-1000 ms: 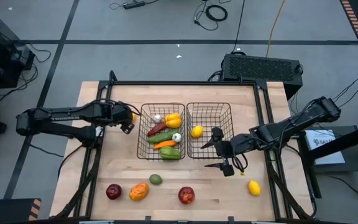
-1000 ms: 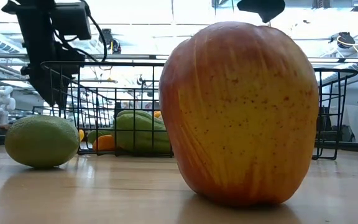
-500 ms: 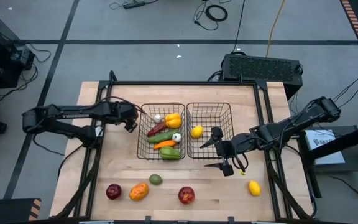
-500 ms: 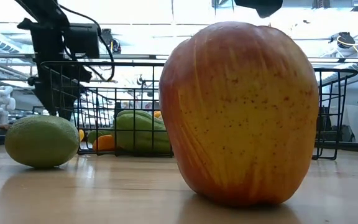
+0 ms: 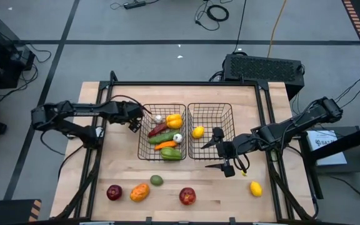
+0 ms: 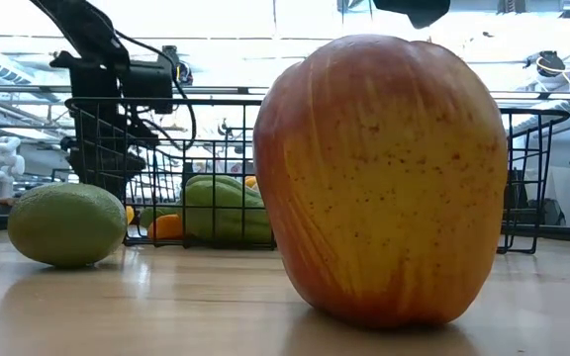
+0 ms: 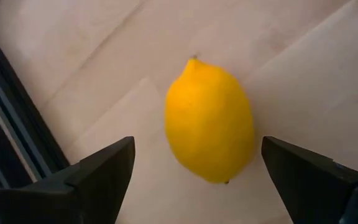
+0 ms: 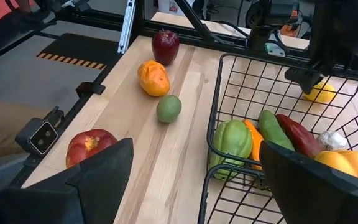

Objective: Sort produce into baskets
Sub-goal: Put the left yellow lemon into the right black wire basket

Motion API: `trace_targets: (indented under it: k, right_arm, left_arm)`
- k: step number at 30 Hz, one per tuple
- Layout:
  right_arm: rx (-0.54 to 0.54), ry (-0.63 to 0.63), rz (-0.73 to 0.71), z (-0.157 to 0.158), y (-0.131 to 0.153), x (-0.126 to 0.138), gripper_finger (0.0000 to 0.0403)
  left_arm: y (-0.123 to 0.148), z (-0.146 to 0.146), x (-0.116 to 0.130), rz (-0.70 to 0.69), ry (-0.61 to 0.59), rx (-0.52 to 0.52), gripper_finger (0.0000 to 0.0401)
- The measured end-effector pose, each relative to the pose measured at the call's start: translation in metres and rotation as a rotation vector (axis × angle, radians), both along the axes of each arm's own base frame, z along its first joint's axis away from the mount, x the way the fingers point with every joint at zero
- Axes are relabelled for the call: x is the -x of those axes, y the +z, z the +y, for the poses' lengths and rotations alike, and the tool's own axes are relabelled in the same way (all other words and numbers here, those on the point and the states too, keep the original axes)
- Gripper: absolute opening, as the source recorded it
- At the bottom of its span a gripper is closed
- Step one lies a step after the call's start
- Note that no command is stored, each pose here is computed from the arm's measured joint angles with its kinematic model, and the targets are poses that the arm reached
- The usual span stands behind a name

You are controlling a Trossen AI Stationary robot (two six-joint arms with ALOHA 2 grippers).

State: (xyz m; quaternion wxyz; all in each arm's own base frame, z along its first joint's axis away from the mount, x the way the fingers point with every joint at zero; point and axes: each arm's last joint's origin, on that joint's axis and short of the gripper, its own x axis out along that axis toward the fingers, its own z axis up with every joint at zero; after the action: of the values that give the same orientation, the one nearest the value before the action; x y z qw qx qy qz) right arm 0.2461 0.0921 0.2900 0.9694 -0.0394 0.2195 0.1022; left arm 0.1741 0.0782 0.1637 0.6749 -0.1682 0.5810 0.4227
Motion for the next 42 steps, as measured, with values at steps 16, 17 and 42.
trace_targets:
  k: [16,17,42]
  right_arm:
    - [0.0,0.0,0.0,0.0,0.0,0.0,0.0339]
    - [0.0,0.0,0.0,0.0,0.0,0.0,0.0339]
    - [-0.002,-0.005,0.02,0.001,-0.004,-0.003,0.0339]
  left_arm:
    - [-0.015,0.007,-0.009,0.051,-0.063,0.014,0.0276]
    - [-0.015,0.007,-0.009,0.052,-0.065,0.014,0.0266]
    - [0.099,-0.011,0.002,0.034,-0.023,0.005,0.0223]
